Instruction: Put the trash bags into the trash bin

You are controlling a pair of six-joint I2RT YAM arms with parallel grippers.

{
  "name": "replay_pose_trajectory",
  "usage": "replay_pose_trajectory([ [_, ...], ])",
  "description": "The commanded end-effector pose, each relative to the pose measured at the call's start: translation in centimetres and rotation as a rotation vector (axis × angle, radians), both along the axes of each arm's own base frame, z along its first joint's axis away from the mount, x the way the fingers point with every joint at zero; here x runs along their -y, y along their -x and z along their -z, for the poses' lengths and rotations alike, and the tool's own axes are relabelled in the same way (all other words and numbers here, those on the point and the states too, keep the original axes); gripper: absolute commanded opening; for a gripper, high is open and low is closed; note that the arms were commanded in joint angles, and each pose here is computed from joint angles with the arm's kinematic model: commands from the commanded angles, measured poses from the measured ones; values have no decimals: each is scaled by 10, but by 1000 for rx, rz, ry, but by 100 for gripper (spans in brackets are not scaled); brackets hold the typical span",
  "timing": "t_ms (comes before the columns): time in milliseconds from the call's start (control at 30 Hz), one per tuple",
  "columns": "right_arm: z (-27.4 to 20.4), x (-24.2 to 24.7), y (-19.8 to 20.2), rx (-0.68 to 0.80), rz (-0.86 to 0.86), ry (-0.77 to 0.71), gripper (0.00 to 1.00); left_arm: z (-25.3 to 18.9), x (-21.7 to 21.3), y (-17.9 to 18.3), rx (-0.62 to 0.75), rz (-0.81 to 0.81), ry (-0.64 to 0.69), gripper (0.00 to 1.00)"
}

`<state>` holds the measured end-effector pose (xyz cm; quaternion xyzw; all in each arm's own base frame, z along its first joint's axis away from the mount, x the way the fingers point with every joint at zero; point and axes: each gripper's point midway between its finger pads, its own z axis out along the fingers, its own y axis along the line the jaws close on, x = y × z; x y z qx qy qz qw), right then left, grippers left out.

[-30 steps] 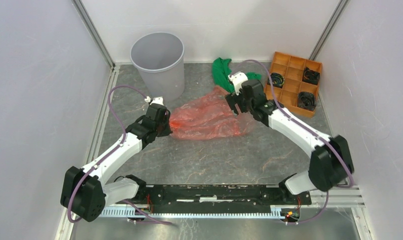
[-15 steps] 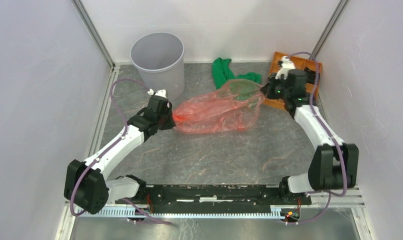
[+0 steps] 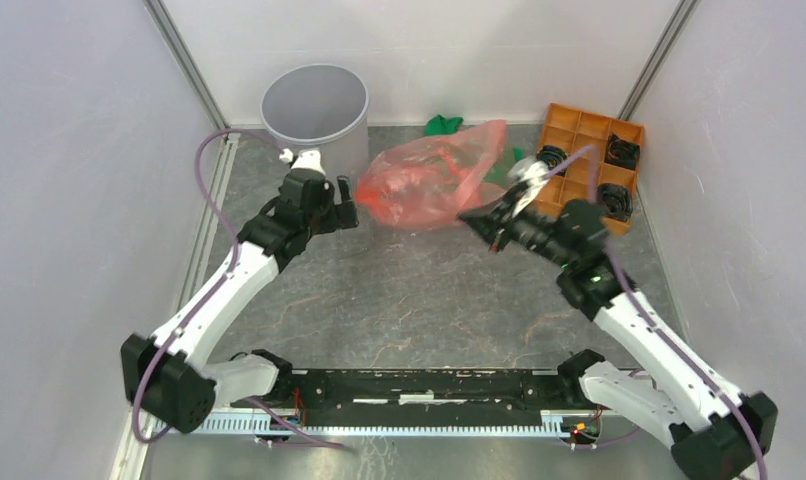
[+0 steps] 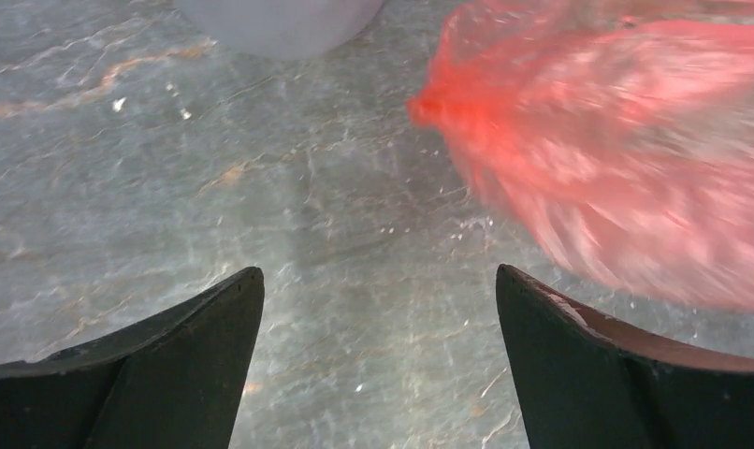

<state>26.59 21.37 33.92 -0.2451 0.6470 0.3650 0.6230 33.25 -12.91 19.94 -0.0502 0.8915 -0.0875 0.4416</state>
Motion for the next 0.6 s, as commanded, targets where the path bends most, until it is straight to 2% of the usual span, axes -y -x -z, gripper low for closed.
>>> replay_pose_trajectory([
  [0,57,-44,14,-103,-60,-1,0,-18,-28,32,63,-42,-16,100],
  [167,97,-106,33,-184,-185,27,1,-28,-1,73,83,111,184,100],
  [333,123,-165,67,-236,-332,113,16,-45,34,94,94,285,349,100],
  [400,130,-175,79,-252,-368,132,29,-45,42,96,81,324,381,100],
  [467,139,-175,88,-268,-399,155,53,-46,52,97,68,368,408,100],
  [567,149,-156,92,-256,-370,215,78,-46,66,101,64,449,448,100],
])
